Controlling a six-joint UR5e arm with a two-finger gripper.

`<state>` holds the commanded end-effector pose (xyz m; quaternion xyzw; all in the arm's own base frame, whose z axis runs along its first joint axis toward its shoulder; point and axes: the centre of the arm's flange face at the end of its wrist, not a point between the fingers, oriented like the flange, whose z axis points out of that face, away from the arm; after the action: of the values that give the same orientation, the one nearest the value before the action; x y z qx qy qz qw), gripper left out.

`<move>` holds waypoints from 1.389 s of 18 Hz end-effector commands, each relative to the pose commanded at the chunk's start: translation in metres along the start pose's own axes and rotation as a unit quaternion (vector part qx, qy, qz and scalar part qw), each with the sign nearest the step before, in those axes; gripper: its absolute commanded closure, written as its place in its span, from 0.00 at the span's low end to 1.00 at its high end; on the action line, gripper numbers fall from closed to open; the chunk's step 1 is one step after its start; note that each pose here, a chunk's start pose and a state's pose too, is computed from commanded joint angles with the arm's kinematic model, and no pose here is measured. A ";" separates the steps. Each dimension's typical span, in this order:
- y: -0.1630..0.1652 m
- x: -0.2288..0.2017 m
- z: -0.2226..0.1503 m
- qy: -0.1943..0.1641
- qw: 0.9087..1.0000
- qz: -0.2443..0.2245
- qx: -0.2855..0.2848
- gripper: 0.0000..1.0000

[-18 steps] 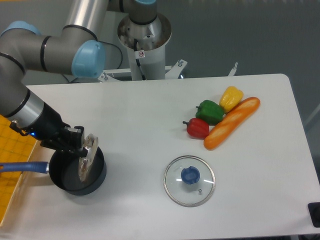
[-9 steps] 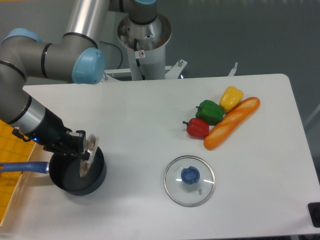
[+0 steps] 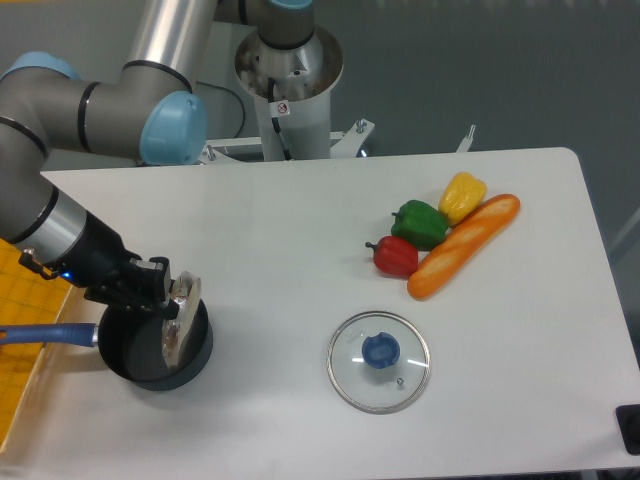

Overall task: Put the toast in the pot
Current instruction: 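Hold the toast upright inside the saucepan and adjust its position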

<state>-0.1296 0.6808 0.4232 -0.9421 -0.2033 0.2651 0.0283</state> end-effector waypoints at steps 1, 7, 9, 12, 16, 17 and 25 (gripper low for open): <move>0.000 0.000 -0.001 0.000 1.000 0.000 0.001 1.00; -0.001 0.004 0.004 -0.001 1.000 -0.003 -0.002 1.00; -0.001 0.004 0.005 0.000 1.000 -0.003 -0.003 1.00; 0.001 0.009 0.008 -0.003 1.000 0.001 -0.006 1.00; 0.001 0.013 0.013 -0.004 1.000 0.003 -0.010 1.00; 0.000 0.015 0.016 -0.005 1.000 0.004 -0.010 1.00; 0.000 0.027 0.026 -0.009 1.000 0.009 -0.017 1.00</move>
<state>-0.1218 0.6904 0.3873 -0.9417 -0.1998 0.2707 0.0084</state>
